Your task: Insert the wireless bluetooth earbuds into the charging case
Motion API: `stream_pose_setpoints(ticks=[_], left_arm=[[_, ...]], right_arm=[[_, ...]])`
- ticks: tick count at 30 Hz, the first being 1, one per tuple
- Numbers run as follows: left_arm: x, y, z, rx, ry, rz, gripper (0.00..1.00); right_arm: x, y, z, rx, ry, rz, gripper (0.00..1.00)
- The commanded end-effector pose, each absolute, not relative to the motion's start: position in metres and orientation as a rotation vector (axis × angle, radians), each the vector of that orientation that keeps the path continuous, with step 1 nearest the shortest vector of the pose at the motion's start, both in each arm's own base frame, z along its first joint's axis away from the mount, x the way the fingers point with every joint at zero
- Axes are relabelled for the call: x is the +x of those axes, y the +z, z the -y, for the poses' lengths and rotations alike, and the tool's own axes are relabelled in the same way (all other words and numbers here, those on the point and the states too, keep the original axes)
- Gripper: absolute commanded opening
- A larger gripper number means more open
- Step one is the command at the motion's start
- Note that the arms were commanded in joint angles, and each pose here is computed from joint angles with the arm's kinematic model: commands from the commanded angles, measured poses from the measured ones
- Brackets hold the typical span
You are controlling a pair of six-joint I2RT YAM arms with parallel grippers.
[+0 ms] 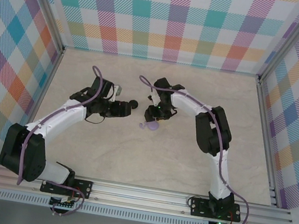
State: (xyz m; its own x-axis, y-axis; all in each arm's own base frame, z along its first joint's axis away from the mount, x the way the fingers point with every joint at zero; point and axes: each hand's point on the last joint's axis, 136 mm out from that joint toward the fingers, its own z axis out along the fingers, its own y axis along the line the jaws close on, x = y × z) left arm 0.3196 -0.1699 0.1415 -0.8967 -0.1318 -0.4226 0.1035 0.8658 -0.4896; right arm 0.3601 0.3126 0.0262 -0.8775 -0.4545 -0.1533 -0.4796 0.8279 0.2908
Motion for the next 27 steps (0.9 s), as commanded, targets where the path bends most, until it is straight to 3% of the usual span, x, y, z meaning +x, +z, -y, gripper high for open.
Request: stream_pose_setpoints(ticks=[1,27], left_arm=[[0.308,0.144,0.173,-0.012,-0.735,-2.596,0.68],[0.292,0.138,0.230,0.217,-0.870,-2.637,0.61]], right_arm=[[0.355,0.018,-0.304,-0.768,0.404,-2.973,0.55],[0.337,0.028,-0.219,-0.403,0.056,-3.053,0.53]])
